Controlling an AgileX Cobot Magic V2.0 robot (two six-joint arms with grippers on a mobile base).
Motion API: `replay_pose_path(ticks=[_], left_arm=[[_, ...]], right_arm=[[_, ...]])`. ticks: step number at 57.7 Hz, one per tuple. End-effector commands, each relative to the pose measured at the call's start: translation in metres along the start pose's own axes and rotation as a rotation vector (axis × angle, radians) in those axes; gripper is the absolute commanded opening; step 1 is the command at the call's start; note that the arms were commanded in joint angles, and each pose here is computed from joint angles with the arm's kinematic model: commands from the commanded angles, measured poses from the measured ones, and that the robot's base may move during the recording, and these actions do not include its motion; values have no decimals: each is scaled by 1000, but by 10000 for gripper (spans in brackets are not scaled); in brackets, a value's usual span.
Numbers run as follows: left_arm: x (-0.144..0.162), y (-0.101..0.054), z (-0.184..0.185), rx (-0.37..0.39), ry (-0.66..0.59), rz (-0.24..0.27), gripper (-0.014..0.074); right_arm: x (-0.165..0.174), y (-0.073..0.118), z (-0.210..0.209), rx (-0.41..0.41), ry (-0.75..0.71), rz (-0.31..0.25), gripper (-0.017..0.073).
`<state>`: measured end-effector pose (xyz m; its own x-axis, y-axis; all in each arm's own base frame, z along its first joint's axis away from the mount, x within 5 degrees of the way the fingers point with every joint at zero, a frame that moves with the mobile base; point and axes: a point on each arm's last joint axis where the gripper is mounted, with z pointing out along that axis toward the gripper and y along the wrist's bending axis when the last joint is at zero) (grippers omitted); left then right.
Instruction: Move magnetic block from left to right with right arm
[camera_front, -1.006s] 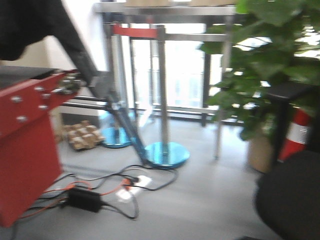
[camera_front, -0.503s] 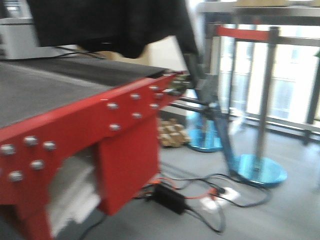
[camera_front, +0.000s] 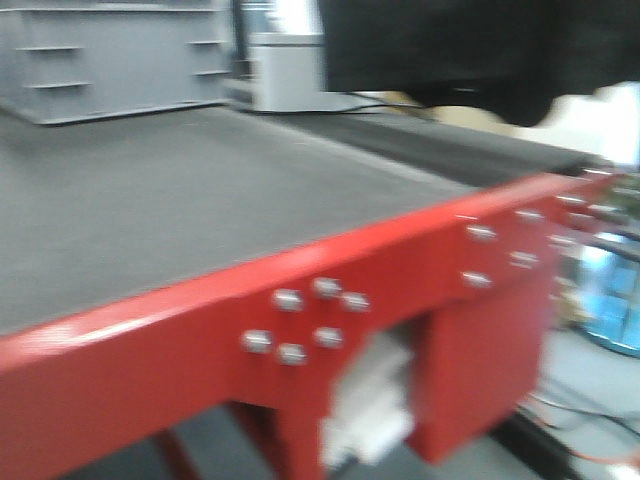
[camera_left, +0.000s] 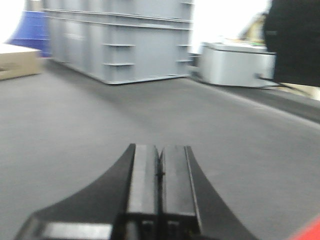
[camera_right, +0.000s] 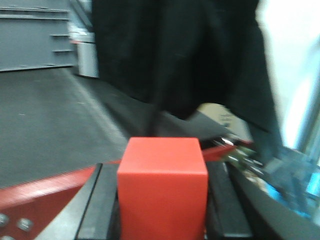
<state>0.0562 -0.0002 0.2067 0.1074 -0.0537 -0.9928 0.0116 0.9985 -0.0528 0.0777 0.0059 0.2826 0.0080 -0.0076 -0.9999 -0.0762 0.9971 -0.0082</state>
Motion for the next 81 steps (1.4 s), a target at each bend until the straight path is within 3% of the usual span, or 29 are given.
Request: replay_pose_path(ticks=[1, 81], left_arm=[[-6, 0, -1, 3, -89, -6, -126], [-6, 0, -1, 3, -89, -6, -126]], right_arm=[[-18, 0, -1, 6, -117, -15, 347], [-18, 0, -1, 6, -117, -15, 347]])
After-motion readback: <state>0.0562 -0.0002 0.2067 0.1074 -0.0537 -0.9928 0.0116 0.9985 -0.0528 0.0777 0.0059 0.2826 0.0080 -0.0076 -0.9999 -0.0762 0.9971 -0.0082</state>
